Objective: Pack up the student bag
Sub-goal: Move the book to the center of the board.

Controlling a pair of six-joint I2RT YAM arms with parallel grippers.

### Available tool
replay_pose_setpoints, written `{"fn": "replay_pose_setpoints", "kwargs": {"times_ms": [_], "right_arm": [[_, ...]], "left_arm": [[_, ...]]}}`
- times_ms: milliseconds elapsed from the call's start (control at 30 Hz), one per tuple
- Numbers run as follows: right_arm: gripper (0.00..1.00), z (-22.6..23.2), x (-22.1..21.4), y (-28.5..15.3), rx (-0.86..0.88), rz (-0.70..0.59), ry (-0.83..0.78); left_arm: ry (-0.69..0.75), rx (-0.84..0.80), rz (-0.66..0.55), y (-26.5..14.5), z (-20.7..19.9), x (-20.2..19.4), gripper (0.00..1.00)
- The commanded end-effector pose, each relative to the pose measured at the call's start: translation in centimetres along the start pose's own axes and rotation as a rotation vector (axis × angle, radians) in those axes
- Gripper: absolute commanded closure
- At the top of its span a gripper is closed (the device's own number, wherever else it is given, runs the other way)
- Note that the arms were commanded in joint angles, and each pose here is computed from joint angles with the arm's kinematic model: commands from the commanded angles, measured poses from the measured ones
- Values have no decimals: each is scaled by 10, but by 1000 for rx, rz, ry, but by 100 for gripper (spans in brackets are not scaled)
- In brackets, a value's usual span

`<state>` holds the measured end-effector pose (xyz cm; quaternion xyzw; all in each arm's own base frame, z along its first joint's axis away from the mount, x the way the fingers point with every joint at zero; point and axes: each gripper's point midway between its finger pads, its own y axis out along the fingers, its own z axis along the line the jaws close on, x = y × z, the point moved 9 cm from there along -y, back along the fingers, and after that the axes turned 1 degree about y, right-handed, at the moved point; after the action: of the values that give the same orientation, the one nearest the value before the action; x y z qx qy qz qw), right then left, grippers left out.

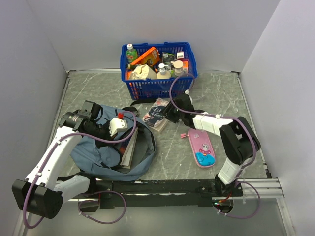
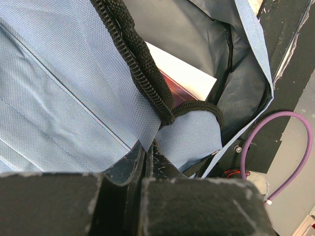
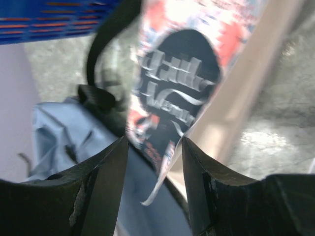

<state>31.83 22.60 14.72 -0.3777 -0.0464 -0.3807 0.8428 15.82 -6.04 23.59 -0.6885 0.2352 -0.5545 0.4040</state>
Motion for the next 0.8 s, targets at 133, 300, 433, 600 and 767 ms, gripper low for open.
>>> {"fn": "replay_pose_setpoints", "kwargs": {"times_ms": [133,300,433,600,767], "right_arm": [[44,-8,-11,18,-62,27,6],[43,-13,-14,17,-82,32,7],[43,-20,-16,12,-94,25,3],[43,-18,-15,16,-82,27,13],[43,-4,-9,20,-25,0,27]], "left_arm": [[23,-28,-18,-3,-4,4,99],[23,-27,-18,-4,-5,3,99],[22,-32,-9,-2,-5,2,99],[18,-39,-21,-1,-5,3,99],[19,-32,-20,-2,-5,3,99]]}}
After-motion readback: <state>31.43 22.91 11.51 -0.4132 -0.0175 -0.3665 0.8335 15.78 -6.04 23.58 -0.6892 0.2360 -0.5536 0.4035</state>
